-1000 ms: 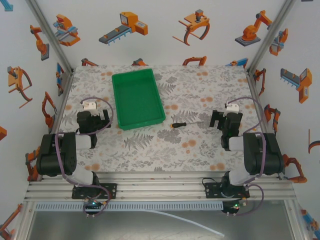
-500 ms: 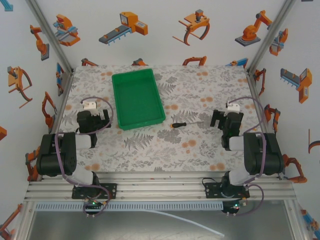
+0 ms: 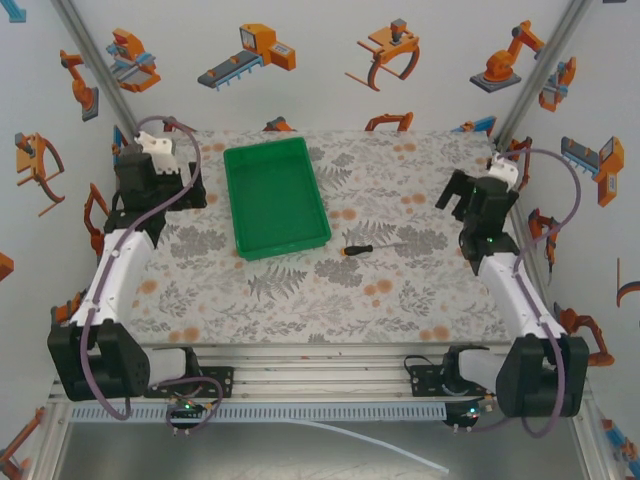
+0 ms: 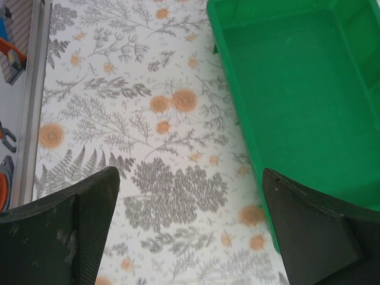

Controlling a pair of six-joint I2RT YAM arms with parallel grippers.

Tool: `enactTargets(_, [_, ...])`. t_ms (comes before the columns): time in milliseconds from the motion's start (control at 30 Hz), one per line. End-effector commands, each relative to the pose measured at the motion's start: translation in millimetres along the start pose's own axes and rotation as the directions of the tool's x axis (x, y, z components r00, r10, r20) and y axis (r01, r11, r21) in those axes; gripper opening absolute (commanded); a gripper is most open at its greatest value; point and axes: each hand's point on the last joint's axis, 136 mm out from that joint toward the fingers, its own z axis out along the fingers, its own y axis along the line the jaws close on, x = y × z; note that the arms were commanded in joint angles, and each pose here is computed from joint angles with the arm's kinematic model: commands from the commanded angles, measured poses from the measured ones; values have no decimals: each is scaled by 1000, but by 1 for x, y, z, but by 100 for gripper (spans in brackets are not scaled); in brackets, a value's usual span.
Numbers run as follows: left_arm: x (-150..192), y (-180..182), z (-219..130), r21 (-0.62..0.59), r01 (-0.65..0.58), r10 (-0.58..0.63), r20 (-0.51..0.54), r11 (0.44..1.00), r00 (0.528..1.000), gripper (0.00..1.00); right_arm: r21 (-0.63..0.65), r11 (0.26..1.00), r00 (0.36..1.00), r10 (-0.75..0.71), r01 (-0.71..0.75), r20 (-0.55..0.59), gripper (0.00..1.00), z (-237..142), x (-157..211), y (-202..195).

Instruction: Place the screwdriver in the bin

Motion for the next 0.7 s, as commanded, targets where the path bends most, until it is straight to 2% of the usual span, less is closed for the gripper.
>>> enactTargets(0, [42, -14, -31, 66, 3, 12, -221, 998, 975, 97, 10, 992, 946, 123, -126, -299, 99, -42, 56, 20])
enactTargets(100, [38, -26, -46, 120, 10, 18, -237, 993, 971, 97, -150, 980, 960, 88, -131, -265, 99, -75, 52, 57])
enactTargets(167, [39, -32, -51, 150, 17, 24, -269, 989, 963, 97, -202, 965, 965, 120, -168, -233, 99, -88, 54, 72])
enactTargets(233, [42, -33, -54, 153, 36, 13, -307, 988, 952, 97, -138, 972, 948, 146, -191, -282, 99, -90, 63, 73])
enactTargets(300, [44, -36, -55, 163, 53, 3, -329, 985, 944, 97, -53, 988, 933, 122, -148, -337, 99, -90, 70, 74])
enactTargets(433, [46, -40, -56, 181, 59, 7, -343, 982, 939, 97, 55, 998, 939, 38, -21, -342, 99, -90, 67, 88])
enactTargets(533, [46, -40, -57, 178, 57, 9, -349, 982, 937, 97, 65, 998, 908, 41, -15, -416, 99, -73, 91, 102])
enactTargets(667, [47, -37, -59, 163, 46, 14, -347, 986, 938, 97, 76, 992, 863, 121, -97, -490, 99, -49, 128, 125])
